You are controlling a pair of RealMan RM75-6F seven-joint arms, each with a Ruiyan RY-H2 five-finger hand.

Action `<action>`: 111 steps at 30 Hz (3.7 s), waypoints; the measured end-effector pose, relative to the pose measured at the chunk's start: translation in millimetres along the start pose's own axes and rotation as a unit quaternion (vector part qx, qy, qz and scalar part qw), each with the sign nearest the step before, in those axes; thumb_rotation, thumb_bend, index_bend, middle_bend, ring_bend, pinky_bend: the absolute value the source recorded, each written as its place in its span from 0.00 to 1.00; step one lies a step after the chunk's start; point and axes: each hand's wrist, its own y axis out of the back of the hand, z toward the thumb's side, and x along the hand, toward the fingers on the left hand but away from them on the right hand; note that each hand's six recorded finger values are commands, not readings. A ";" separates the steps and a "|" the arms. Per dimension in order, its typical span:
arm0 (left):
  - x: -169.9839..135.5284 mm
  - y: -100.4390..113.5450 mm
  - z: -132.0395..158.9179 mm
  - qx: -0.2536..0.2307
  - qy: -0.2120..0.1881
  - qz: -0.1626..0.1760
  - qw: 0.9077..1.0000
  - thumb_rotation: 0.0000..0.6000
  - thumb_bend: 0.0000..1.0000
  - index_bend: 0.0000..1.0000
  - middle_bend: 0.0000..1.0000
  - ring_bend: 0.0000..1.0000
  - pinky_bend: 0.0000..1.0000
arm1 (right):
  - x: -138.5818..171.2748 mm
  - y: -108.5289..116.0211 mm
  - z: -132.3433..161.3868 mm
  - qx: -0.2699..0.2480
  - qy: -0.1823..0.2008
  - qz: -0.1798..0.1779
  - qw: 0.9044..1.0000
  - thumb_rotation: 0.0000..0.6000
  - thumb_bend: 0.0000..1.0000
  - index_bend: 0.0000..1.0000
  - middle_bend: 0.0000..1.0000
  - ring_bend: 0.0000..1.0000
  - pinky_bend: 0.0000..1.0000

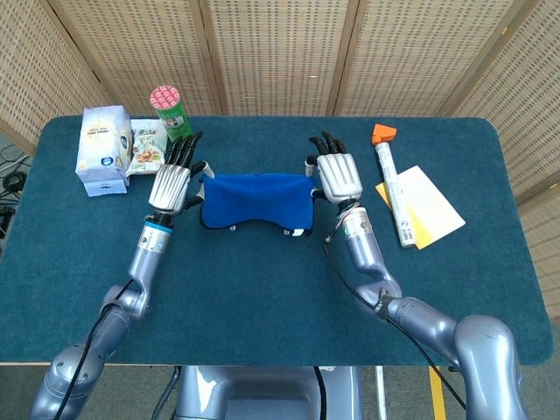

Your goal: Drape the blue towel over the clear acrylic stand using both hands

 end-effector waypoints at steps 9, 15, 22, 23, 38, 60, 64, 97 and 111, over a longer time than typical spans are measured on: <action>-3.2 -9.7 -4.7 0.001 0.012 -0.019 1.000 1.00 0.49 0.72 0.00 0.00 0.00 | 2.0 -7.1 -9.5 0.003 -0.007 0.007 1.000 1.00 0.47 0.63 0.17 0.01 0.13; -4.2 -13.7 -4.3 -0.003 0.015 -0.024 1.000 1.00 0.48 0.72 0.00 0.00 0.00 | 3.0 -9.1 -14.5 0.000 -0.010 0.009 1.000 1.00 0.47 0.63 0.17 0.01 0.13; -4.6 -15.6 -4.3 -0.004 0.017 -0.027 0.999 1.00 0.48 0.72 0.00 0.00 0.00 | 4.1 -10.8 -17.6 0.000 -0.010 0.014 1.000 1.00 0.47 0.63 0.17 0.01 0.13; -4.9 -15.7 -4.5 -0.004 0.017 -0.027 0.999 1.00 0.48 0.69 0.00 0.00 0.00 | 4.2 -11.2 -17.5 0.000 -0.009 0.016 1.000 1.00 0.47 0.63 0.17 0.01 0.13; -6.9 -16.8 -7.5 -0.005 0.007 -0.041 0.999 1.00 0.45 0.05 0.00 0.00 0.00 | 7.8 -9.9 -20.8 -0.002 -0.004 0.024 1.000 1.00 0.41 0.18 0.09 0.01 0.13; -7.4 -5.8 -28.1 0.020 0.028 -0.041 0.999 1.00 0.21 0.00 0.00 0.00 0.00 | 12.8 -4.4 -24.5 0.013 -0.017 0.021 1.000 1.00 0.16 0.13 0.06 0.00 0.13; -9.1 -1.9 -35.5 0.030 0.033 -0.040 0.998 1.00 0.21 0.00 0.00 0.00 0.00 | 15.3 -3.4 -26.6 0.016 -0.019 0.021 0.999 1.00 0.14 0.11 0.04 0.00 0.13; -156.7 104.9 -55.5 0.055 0.100 -0.033 0.993 1.00 0.00 0.00 0.00 0.00 0.00 | 205.6 65.2 -107.9 0.105 0.039 -0.060 0.992 1.00 0.00 0.10 0.00 0.00 0.03; -286.5 132.5 -43.1 0.126 0.190 -0.091 0.969 1.00 0.00 0.00 0.00 0.00 0.00 | 319.0 63.3 -111.8 0.105 0.014 -0.066 0.992 1.00 0.00 0.06 0.00 0.00 0.00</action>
